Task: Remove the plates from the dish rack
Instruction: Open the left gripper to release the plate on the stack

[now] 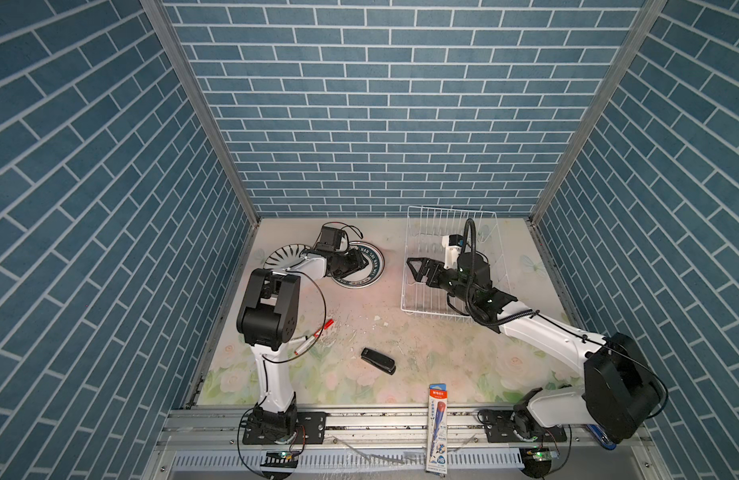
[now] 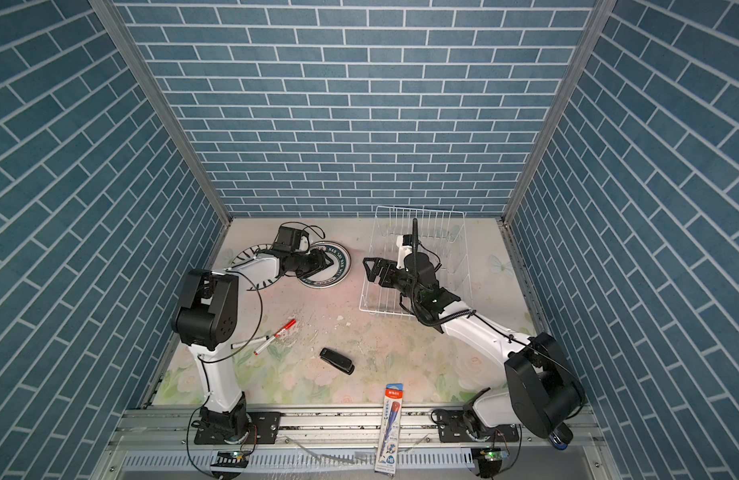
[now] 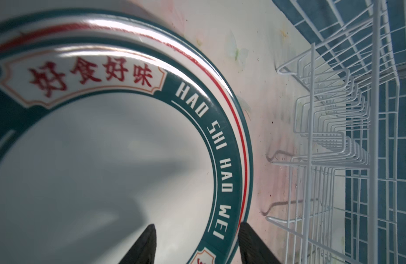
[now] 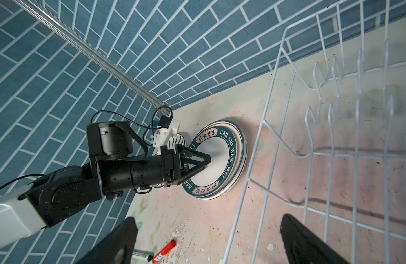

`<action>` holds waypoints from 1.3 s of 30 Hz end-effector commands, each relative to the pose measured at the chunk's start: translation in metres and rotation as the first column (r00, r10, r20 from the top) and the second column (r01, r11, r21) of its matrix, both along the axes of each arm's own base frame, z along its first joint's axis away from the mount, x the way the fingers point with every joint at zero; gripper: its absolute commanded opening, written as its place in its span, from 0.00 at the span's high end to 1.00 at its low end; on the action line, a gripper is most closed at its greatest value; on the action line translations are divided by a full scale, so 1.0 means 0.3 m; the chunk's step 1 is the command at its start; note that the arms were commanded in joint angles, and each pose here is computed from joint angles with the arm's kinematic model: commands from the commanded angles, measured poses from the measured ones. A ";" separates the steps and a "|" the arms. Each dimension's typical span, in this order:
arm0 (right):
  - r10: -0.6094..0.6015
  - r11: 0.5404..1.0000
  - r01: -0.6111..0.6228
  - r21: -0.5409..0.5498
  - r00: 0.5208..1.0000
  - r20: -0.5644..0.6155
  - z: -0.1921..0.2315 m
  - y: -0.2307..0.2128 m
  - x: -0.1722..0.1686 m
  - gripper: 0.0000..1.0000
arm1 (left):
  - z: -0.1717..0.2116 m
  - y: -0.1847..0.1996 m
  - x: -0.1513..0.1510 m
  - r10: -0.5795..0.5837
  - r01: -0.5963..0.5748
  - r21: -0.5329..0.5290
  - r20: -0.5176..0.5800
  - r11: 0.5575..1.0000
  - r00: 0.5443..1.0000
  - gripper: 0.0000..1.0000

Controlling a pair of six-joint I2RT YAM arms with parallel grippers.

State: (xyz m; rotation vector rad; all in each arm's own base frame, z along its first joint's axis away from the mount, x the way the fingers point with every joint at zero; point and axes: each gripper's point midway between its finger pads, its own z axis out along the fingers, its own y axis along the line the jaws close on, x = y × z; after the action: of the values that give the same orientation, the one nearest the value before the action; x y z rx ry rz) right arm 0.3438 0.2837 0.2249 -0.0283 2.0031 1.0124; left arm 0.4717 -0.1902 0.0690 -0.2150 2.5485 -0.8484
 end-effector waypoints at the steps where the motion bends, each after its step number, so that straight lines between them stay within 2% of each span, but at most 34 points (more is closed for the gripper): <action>1: 0.003 1.000 -0.003 0.002 0.999 0.035 0.040 0.011 0.019 0.01 | 0.012 -0.059 0.019 -0.030 0.030 -0.029 0.002 0.999 1.000 0.40; 11: 0.005 1.000 -0.005 0.004 0.999 0.036 0.042 0.019 0.027 0.01 | -0.021 -0.173 0.041 -0.065 0.062 -0.128 -0.018 0.990 0.998 0.40; 18: 0.006 1.000 -0.006 0.000 1.000 0.028 0.033 0.022 0.029 0.01 | 0.002 -0.150 0.041 -0.052 0.053 -0.080 0.011 0.995 0.999 0.40; 24: 0.008 1.000 -0.008 0.003 0.999 0.032 0.055 0.019 0.026 0.01 | 0.004 -0.190 0.038 -0.077 0.075 -0.151 -0.010 0.986 0.997 0.40; 27: 0.001 1.000 -0.001 0.004 0.999 0.036 0.063 0.008 0.016 0.01 | -0.022 -0.189 0.028 -0.077 0.074 -0.117 -0.025 0.990 0.997 0.39; 39: -0.008 1.000 0.008 -0.007 1.000 0.029 0.042 -0.004 0.010 0.01 | -0.025 -0.230 0.022 -0.094 0.087 -0.176 -0.035 0.981 0.995 0.40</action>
State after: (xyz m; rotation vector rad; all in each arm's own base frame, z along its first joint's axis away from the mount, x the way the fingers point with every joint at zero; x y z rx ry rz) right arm 0.3449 0.2842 0.2262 -0.0264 2.0142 1.0062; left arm 0.4820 -0.2511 0.0729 -0.1772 2.5128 -1.0846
